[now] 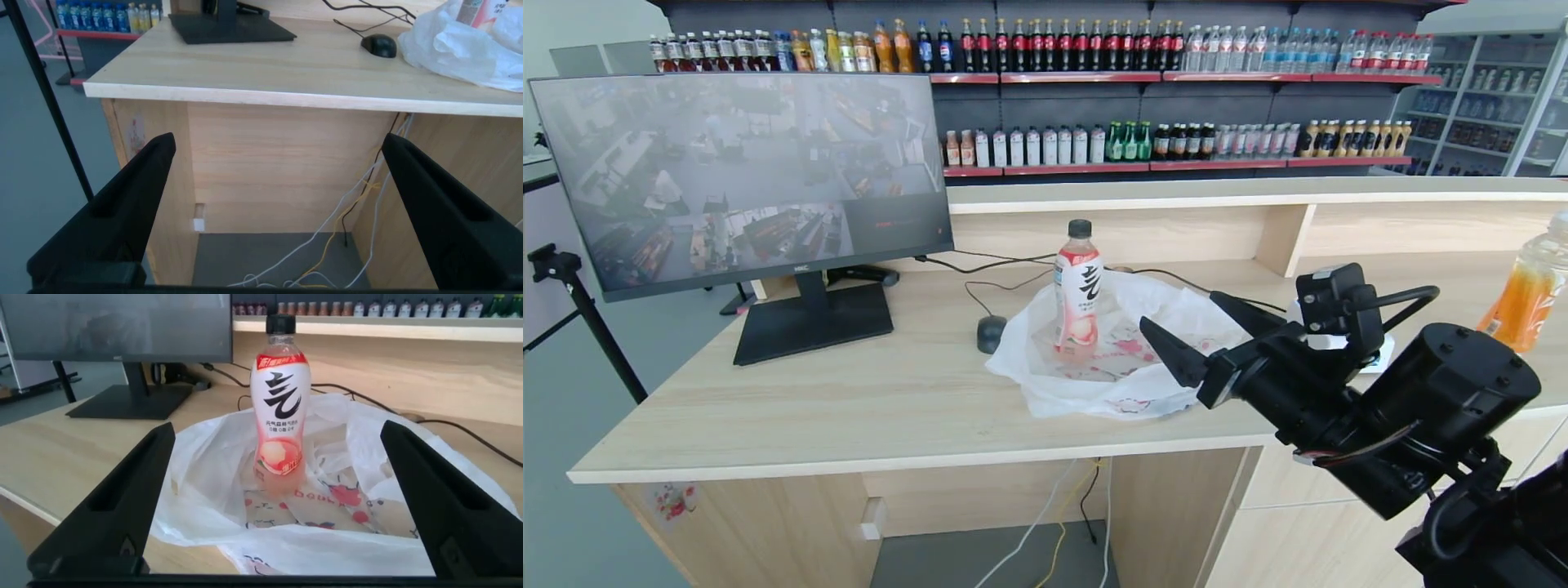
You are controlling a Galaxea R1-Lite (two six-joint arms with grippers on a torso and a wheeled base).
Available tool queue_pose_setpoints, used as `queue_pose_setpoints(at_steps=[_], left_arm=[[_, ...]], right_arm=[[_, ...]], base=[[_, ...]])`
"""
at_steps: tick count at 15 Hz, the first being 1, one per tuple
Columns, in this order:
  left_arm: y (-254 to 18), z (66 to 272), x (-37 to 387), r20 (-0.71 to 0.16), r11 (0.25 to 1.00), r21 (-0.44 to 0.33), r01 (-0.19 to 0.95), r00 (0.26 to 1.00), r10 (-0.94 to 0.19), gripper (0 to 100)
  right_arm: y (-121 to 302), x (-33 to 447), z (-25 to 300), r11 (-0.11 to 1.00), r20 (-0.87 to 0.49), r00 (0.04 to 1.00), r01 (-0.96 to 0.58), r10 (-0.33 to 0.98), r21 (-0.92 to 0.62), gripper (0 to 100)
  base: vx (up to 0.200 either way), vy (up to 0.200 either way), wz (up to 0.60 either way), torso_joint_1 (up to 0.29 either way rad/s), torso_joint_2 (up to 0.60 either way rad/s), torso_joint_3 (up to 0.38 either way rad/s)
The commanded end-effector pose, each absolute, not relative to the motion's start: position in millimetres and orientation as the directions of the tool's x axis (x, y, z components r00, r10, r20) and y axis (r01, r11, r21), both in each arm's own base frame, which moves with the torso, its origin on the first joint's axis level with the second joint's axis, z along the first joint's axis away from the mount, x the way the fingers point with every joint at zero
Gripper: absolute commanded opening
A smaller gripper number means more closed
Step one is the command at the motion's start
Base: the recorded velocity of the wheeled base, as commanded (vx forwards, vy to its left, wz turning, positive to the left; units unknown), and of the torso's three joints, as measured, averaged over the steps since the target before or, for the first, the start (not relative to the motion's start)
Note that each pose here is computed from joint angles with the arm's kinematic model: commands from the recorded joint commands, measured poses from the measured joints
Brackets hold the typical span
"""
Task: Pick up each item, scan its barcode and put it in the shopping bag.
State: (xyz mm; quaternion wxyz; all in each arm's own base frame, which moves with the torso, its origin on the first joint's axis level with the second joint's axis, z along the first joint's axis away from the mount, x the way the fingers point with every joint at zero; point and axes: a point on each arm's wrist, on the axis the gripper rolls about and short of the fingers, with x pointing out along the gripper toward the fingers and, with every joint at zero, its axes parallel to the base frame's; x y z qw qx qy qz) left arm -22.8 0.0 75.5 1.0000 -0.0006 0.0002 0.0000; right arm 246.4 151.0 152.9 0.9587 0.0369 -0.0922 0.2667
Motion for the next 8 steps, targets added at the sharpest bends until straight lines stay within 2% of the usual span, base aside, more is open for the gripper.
queue_pose_setpoints(at_steps=[1, 8], left_arm=[[0.0, 75.5, -22.8, 0.000, 1.000, -0.002, 0.000, 1.000, 0.000, 100], [0.0, 75.5, -22.8, 0.000, 1.000, -0.002, 0.000, 1.000, 0.000, 100]], right_arm=[[151.4, 245.3, 156.0, 0.853, 0.209, 0.837, -0.522, 0.506, 0.021, 100], [146.7, 237.7, 158.3, 0.853, 0.209, 0.837, -0.522, 0.506, 0.021, 100]], base=[[0.000, -0.200, 0.00, -0.002, 0.00, 0.007], [0.000, -0.200, 0.00, 0.003, 0.00, 0.004]])
